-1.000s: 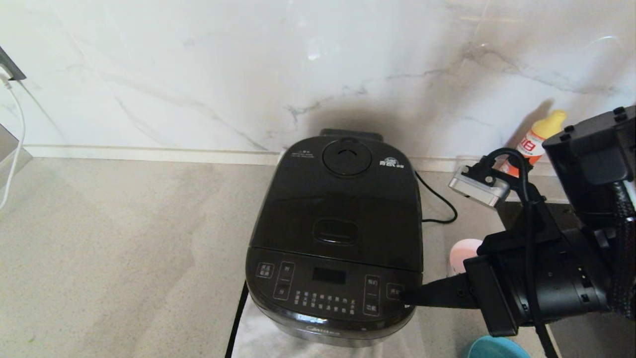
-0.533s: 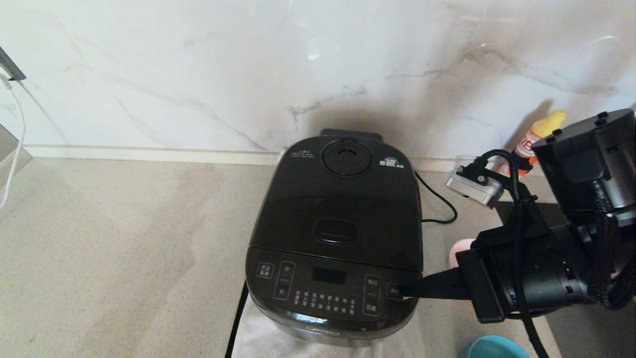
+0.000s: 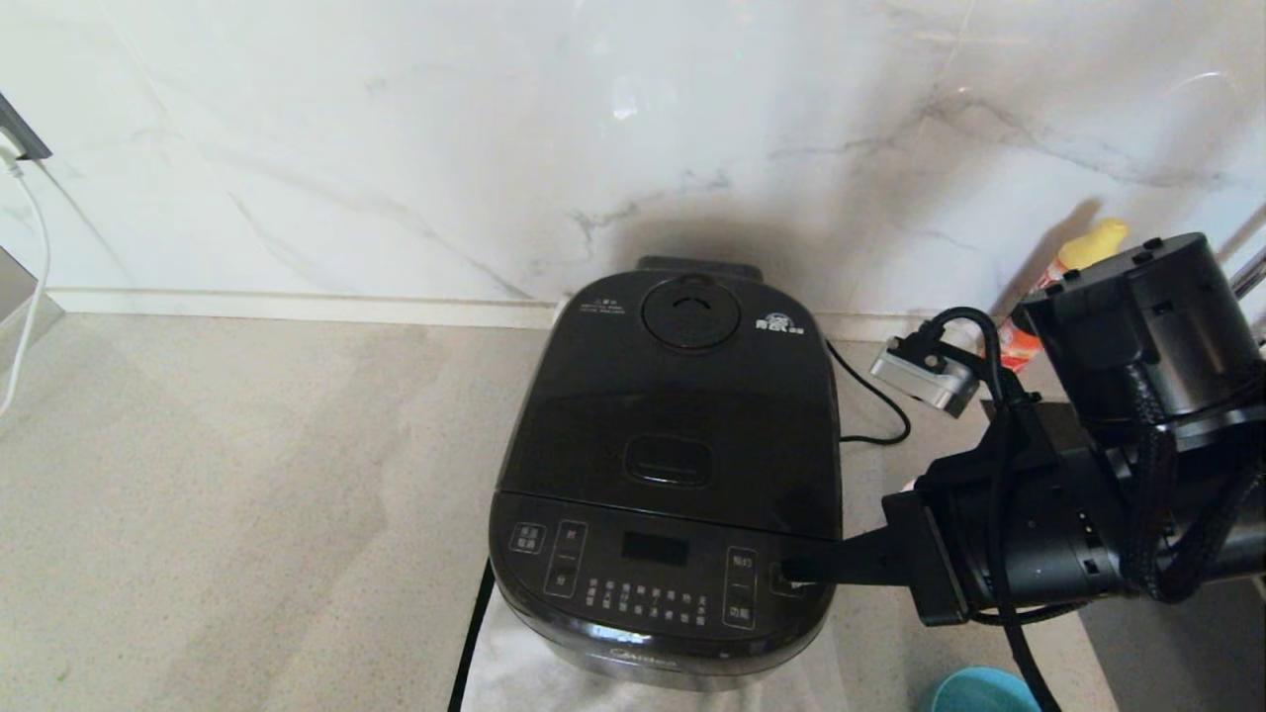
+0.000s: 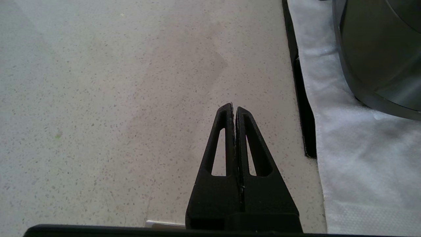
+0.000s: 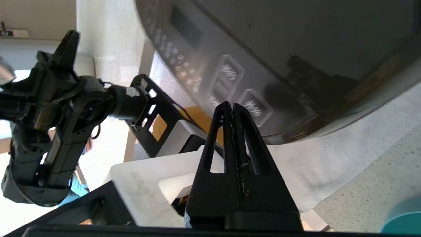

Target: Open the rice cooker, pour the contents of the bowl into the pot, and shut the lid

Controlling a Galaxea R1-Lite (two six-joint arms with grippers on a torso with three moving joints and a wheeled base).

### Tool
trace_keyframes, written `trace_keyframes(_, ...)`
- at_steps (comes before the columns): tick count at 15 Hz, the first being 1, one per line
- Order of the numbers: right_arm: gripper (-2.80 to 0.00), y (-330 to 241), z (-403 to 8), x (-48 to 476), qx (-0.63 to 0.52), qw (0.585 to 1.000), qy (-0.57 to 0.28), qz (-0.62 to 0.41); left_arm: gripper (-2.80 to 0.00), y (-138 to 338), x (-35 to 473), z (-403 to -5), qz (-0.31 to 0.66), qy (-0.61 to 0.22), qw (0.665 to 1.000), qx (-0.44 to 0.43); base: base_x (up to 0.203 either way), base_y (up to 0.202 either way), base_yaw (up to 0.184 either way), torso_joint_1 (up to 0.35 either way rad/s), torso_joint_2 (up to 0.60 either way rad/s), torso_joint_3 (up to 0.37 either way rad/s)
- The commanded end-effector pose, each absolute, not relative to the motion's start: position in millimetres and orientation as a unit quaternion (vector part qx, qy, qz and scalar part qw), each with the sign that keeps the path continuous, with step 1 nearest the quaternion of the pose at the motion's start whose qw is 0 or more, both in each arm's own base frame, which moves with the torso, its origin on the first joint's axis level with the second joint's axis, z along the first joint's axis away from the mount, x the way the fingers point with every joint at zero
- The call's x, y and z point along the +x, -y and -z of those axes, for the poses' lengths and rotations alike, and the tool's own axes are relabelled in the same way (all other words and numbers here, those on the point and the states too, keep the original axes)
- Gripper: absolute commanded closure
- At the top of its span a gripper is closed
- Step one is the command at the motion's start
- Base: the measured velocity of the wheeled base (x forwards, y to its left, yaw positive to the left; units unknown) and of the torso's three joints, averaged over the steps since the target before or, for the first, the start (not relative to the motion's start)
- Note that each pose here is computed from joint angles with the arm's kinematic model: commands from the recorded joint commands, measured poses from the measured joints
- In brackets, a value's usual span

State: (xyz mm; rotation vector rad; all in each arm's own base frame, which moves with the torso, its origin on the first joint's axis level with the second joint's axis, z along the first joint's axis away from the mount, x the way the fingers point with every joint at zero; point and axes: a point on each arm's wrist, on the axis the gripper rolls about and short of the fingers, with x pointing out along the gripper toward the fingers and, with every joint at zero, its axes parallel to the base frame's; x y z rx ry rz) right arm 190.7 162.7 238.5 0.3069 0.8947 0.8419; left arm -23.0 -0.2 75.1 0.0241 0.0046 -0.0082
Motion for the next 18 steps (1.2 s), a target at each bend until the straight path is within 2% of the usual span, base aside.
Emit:
trace_keyframes(1,0.0,-163,-234,195,0.145,0.805,-0.426,-0.387,0.0,0,-23,-75,0.004,-0.003,1.0,0.012,0.0,0.0,0.0,0.0,0.0,0.0)
trace_keyframes(18,0.0,-171,-220,205,0.143,0.8,-0.441,-0.381,0.0,0,-23,-75,0.004,-0.003,1.0,0.012,0.0,0.0,0.0,0.0,0.0,0.0)
